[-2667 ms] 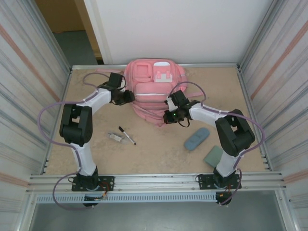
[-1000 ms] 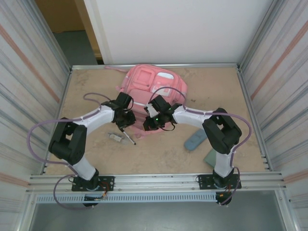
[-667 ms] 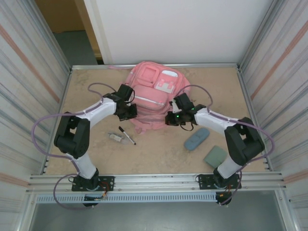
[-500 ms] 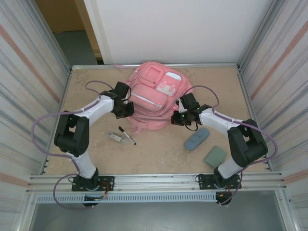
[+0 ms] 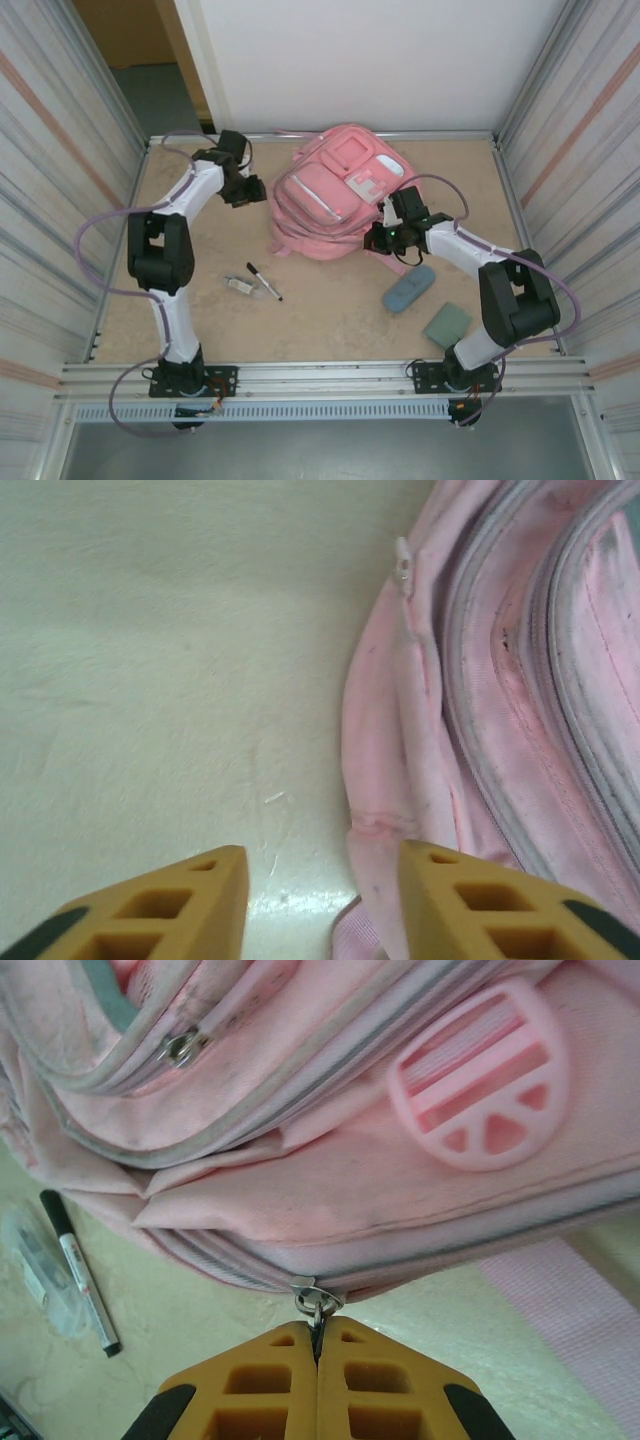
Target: Pack the student bag
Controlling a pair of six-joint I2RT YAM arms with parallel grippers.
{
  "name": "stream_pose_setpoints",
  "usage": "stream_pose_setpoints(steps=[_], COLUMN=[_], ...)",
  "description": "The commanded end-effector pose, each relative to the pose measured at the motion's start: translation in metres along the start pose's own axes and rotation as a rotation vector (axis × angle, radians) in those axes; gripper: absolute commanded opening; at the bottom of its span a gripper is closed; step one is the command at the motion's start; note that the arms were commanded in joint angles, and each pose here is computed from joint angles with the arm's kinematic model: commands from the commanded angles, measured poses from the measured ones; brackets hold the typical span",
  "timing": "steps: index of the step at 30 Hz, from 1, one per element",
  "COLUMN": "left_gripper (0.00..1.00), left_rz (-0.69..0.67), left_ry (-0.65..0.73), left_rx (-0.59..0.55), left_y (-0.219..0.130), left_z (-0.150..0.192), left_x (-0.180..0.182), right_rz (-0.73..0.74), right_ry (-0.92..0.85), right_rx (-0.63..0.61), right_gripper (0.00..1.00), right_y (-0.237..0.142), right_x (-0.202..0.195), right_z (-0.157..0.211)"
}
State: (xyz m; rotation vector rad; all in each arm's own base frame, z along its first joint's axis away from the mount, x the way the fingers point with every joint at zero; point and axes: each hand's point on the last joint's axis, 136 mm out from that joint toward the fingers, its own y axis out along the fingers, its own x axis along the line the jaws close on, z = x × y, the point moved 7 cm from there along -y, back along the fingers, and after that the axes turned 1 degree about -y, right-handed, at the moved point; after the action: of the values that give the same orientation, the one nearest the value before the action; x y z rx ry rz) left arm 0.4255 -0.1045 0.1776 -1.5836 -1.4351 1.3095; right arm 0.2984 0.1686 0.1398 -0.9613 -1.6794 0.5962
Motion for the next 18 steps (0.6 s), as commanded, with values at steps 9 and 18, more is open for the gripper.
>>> stream_pose_setpoints(steps=[9,18], left_gripper=[0.6,0.98], left_rz=[0.159,0.018], left_ry=[-0.123,-0.127], left_rx=[0.167,0.095], left_y=[-0.038,0.008], left_z=[0.106,0.13], left_x=[-0.052,-0.092], right_rz=[-0.189,-0.152], right_ry=[-0.045,-0.064], right_rx=[0.115,0.177], right_gripper=[0.0,0.0], right_y=[0.03,0.051], right_x=[0.056,0.058], right_z=[0.016,0.035])
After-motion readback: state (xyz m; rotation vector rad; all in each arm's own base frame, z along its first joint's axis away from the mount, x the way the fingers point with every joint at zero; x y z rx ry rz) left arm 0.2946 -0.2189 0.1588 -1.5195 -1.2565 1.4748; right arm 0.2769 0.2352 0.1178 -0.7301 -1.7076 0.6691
